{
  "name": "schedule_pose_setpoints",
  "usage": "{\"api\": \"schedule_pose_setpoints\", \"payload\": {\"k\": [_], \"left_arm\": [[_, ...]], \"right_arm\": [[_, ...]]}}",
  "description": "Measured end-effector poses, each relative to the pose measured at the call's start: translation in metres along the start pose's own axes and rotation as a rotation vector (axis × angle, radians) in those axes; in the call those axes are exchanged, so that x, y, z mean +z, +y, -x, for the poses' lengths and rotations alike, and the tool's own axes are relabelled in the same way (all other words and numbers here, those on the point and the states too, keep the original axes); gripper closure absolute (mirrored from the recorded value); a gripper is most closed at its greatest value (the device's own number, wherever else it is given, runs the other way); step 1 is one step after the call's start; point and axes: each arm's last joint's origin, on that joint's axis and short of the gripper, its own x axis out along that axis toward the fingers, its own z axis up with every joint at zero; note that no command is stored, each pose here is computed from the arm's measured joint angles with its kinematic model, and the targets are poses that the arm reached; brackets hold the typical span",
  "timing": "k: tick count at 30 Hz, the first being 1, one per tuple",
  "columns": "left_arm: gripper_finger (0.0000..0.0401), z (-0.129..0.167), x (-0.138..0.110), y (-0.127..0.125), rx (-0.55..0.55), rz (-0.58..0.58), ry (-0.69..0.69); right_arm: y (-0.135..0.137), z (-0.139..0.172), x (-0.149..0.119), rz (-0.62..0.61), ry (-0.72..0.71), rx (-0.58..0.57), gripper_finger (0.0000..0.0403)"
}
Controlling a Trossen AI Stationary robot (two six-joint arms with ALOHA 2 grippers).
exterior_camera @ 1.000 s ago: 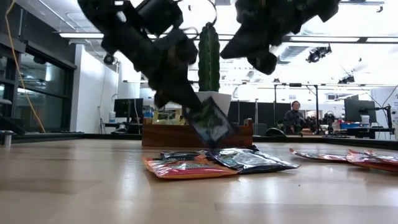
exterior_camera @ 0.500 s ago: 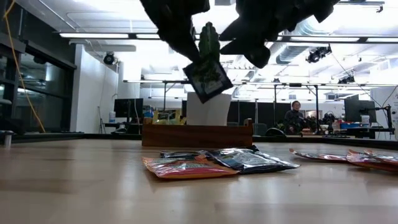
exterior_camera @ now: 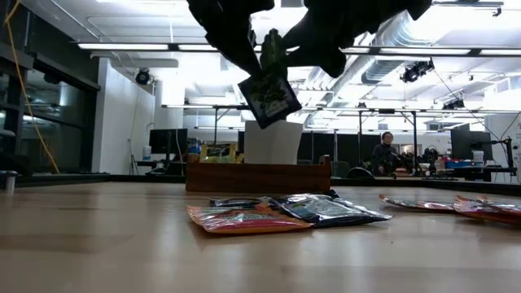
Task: Pick & Place Tea
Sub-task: Put the purple tea bag into the middle section of the wooden organizer
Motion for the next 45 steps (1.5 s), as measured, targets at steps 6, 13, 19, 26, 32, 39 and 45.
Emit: {"api": "schedule_pose_setpoints", "payload": {"k": [6, 13, 19, 26, 32, 39, 45], "left_arm": [[0.0401, 0.0, 0.0, 0.0, 0.0, 0.011, 0.0], [0.0401, 0.0, 0.0, 0.0, 0.001, 0.012, -0.004], [0.0401, 0.0, 0.0, 0.0, 0.001, 0.019, 0.0], [0.0401, 0.0, 0.0, 0.0, 0.0, 0.02, 0.004], [0.0401, 0.0, 0.0, 0.0, 0.0, 0.02, 0.004], [0.0401, 0.0, 0.0, 0.0, 0.0, 0.02, 0.004], [0.0401, 0.0, -0.001, 0.0, 0.0, 0.019, 0.004]], "right_arm": [[-0.001, -0.002, -0.003, 0.019, 0.022, -0.016, 0.0221], [-0.003, -0.014, -0.011, 0.029, 0.05, -0.041, 0.0221], [-0.005, -0.023, -0.015, 0.004, 0.06, -0.056, 0.0222], [-0.005, -0.023, -0.015, -0.004, 0.051, -0.064, 0.0222], [-0.004, -0.023, -0.01, -0.007, 0.005, -0.057, 0.0233], [-0.004, -0.023, -0.011, 0.006, 0.009, -0.061, 0.0287], [-0.004, -0.023, -0.01, 0.019, 0.007, -0.057, 0.033]]}}
